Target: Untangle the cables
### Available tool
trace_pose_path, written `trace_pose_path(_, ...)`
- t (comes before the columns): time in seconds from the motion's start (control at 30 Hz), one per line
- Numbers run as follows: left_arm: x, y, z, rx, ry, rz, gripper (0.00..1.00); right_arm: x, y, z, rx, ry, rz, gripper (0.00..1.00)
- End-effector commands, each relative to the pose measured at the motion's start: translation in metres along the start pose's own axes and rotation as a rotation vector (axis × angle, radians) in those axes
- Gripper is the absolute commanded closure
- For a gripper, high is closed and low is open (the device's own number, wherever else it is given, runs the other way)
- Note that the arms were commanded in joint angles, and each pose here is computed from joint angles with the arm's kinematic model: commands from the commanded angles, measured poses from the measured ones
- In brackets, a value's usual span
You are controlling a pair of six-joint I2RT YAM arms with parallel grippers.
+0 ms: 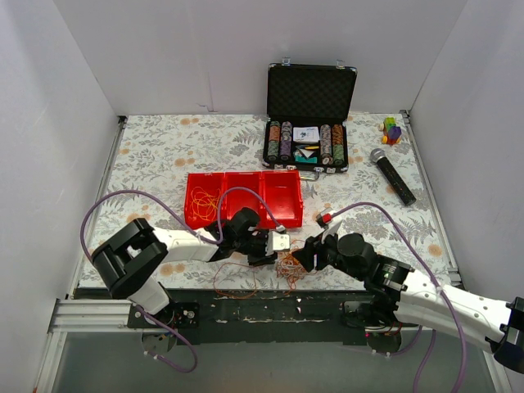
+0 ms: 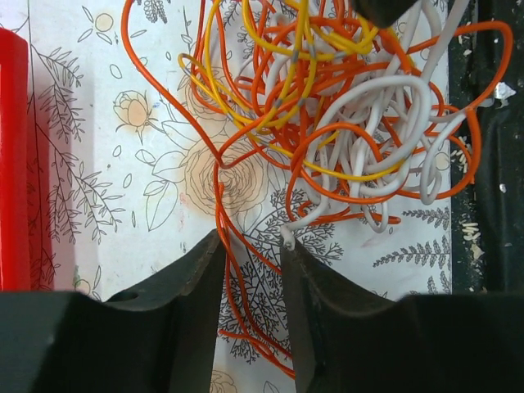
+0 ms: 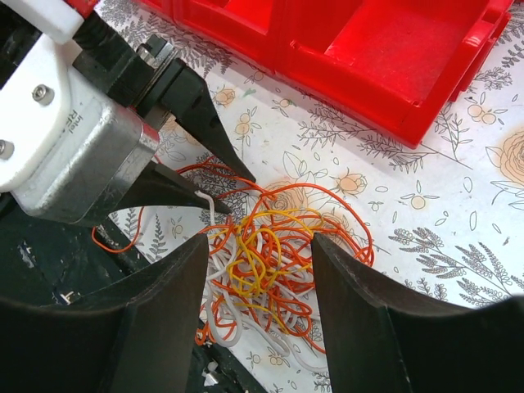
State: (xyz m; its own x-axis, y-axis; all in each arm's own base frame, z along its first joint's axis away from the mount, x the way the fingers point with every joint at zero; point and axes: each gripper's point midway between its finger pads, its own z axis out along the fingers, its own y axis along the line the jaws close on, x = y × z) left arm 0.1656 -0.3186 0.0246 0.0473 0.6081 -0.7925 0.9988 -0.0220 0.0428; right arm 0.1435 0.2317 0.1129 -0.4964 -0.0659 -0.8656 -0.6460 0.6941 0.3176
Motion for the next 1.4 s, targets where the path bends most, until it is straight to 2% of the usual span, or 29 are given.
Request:
trace_pose_path(0.0, 0.000, 0.004, -0.002, -0.041, -0.003, 0.034, 0.73, -0.012, 0.002, -0.002, 0.001, -0.045, 0.001, 0.39)
trace_pose_path(0.17, -0.007, 0.018, -0.011, -0.120, 0.005, 0.042, 1.00, -0.010, 0.001, 0.000, 0.002, -0.038, 0.002, 0.39)
trace_pose_path(0.47, -0.061, 0.059, -0.050, -0.319, -0.011, -0.011, 1.00, 0.001, -0.001, 0.005, 0.006, -0.007, -0.006, 0.38)
trace_pose_path(0.7, -0.103, 0.052, -0.080, -0.311, -0.071, -0.073, 1.00, 0.006, 0.002, 0.016, -0.009, 0.021, -0.026, 0.38)
trace_pose_path(1.07, -0.138, 0.039, -0.109, -0.283, -0.144, -0.114, 1.00, 0.013, 0.006, 0.033, -0.019, 0.065, -0.052, 0.43)
trace_pose_path(1.2, -0.147, 0.034, -0.116, -0.265, -0.163, -0.111, 1.00, -0.007, 0.007, 0.028, -0.001, 0.016, -0.066, 0.46)
trace_pose_path(1.37, -0.149, 0.032, -0.120, -0.264, -0.166, -0.097, 1.00, -0.040, 0.012, 0.018, -0.006, -0.086, -0.085, 0.55)
